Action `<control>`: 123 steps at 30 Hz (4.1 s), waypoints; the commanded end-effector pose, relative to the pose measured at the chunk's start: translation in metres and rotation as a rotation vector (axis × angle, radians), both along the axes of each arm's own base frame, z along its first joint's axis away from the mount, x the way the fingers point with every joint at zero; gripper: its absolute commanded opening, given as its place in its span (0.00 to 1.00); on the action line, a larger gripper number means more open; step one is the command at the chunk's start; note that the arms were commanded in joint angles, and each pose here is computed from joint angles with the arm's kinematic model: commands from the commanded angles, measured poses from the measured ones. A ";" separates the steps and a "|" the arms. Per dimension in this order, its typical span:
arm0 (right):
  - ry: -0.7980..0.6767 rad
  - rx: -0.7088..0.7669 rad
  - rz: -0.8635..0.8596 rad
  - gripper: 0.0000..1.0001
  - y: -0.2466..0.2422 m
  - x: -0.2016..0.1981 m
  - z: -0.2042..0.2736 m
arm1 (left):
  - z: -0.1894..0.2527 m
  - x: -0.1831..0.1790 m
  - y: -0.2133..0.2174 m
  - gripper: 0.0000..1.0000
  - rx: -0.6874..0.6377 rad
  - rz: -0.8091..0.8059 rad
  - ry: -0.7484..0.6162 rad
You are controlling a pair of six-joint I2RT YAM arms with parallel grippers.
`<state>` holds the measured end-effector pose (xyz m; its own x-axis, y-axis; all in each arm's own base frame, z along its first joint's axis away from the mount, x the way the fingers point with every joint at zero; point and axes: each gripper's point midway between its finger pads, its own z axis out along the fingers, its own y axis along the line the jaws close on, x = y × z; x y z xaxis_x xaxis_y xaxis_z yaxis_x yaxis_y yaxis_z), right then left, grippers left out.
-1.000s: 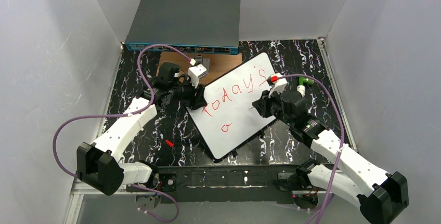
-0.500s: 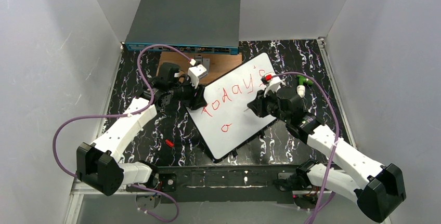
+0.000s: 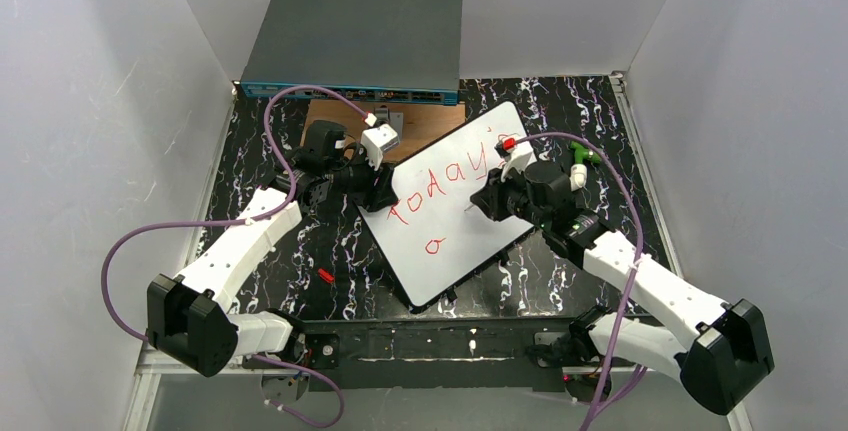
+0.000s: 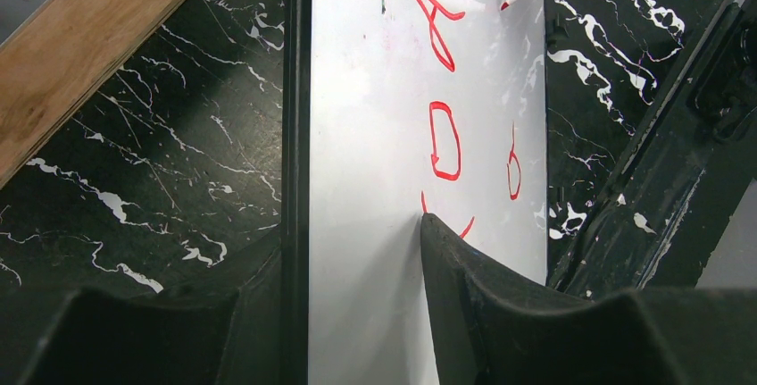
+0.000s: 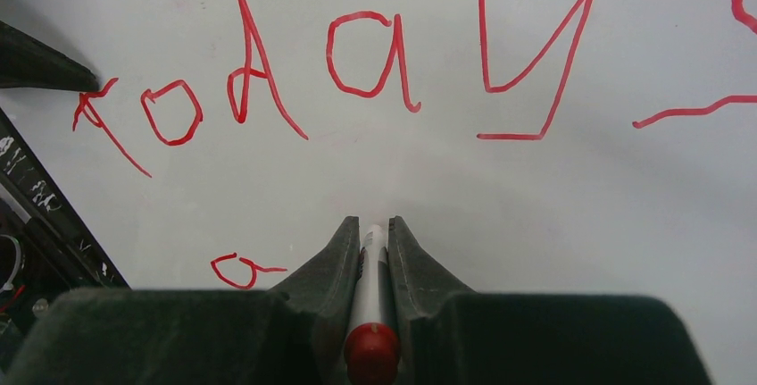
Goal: Write a sentence on the whiteboard
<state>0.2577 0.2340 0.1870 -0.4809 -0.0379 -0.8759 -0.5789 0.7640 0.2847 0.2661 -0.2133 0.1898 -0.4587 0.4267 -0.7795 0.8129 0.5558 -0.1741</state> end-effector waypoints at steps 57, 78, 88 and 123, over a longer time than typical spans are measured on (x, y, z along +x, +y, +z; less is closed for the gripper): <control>-0.064 -0.024 0.011 0.01 0.012 0.022 0.029 | -0.003 -0.015 -0.007 0.00 0.020 -0.116 -0.016; 0.024 -0.051 0.018 0.01 0.000 -0.001 -0.012 | -0.004 -0.015 -0.007 0.00 0.023 -0.115 -0.020; 0.070 -0.067 0.027 0.01 -0.006 -0.014 -0.033 | -0.004 -0.014 -0.007 0.00 0.022 -0.115 -0.020; 0.100 -0.042 0.069 0.01 0.001 -0.025 -0.037 | -0.003 -0.015 -0.007 0.00 0.020 -0.114 -0.022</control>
<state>0.2360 0.2306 0.1516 -0.5619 -0.1076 -0.8202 -0.5874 0.7500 0.3041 0.2676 -0.2136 0.1885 -0.4635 0.4250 -0.7775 0.8094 0.5602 -0.1762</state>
